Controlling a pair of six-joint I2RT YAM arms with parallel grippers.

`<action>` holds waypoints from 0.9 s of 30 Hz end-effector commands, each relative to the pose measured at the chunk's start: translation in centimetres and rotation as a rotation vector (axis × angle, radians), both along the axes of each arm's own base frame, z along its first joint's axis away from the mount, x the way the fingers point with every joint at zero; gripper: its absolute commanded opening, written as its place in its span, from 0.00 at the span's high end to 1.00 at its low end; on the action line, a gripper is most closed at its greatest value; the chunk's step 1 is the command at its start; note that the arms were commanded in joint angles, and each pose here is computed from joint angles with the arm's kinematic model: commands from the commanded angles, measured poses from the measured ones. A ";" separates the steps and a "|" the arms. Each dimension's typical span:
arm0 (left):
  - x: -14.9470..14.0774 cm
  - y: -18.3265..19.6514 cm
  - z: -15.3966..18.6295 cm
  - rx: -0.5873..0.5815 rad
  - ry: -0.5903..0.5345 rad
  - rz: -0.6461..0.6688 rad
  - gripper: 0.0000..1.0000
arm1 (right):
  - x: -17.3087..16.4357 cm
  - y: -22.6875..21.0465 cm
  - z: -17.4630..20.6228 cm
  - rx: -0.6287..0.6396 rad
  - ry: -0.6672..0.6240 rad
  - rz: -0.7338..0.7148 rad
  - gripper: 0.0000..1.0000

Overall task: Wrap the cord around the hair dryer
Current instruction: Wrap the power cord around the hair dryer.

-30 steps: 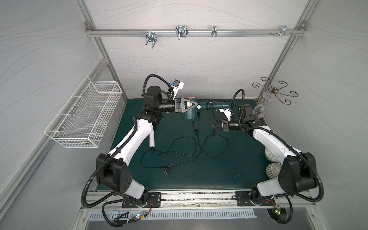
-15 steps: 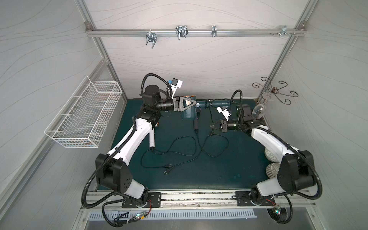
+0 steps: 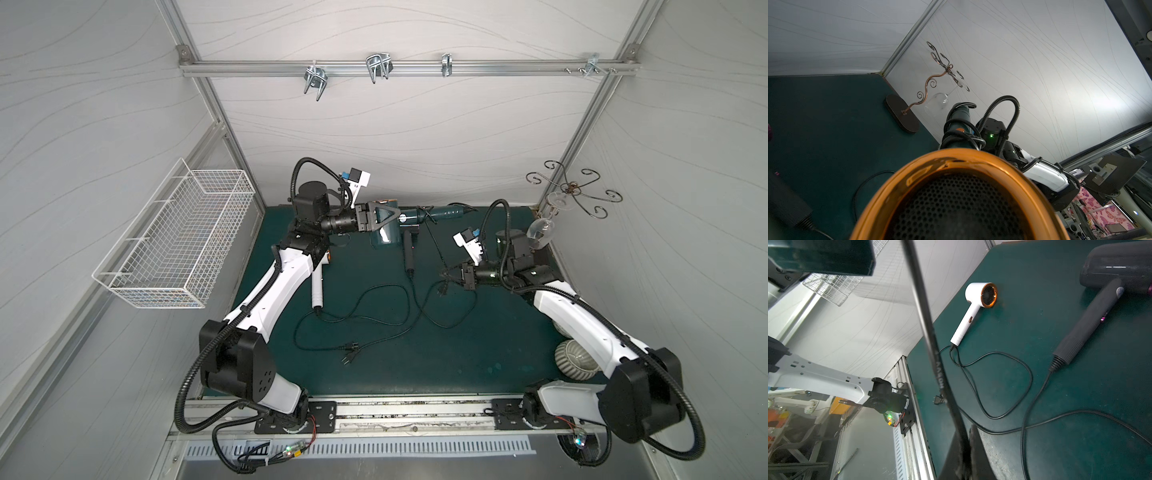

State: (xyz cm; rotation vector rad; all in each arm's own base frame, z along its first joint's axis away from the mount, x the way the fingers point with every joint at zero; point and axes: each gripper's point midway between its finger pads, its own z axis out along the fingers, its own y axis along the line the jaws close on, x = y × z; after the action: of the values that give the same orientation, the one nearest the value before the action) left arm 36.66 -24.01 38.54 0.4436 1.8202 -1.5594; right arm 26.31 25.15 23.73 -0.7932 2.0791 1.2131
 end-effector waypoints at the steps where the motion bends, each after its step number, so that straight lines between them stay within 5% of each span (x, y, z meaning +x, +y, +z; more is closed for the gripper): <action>1: 0.5 2.2 6.6 -0.053 -0.266 0.136 1.00 | -2.3 -0.6 -3.1 -0.135 0.098 -0.030 1.00; 9: 2.5 3.1 2.5 0.116 -0.211 0.233 1.00 | -7.5 0.7 -4.3 -0.434 0.049 0.119 1.00; 15: 2.6 3.0 -1.8 0.301 -0.182 0.253 1.00 | -9.3 0.2 -1.4 -0.615 -0.033 0.198 1.00; 27: -2.7 -1.0 -8.7 0.446 -0.122 0.043 1.00 | -5.6 -0.1 6.3 -0.689 -0.290 0.227 1.00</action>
State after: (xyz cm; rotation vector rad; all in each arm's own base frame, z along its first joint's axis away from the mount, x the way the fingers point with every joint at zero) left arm 34.03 -25.28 28.84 0.6006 2.1429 -1.1780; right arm 21.33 26.46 29.60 -1.3318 2.2192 0.4642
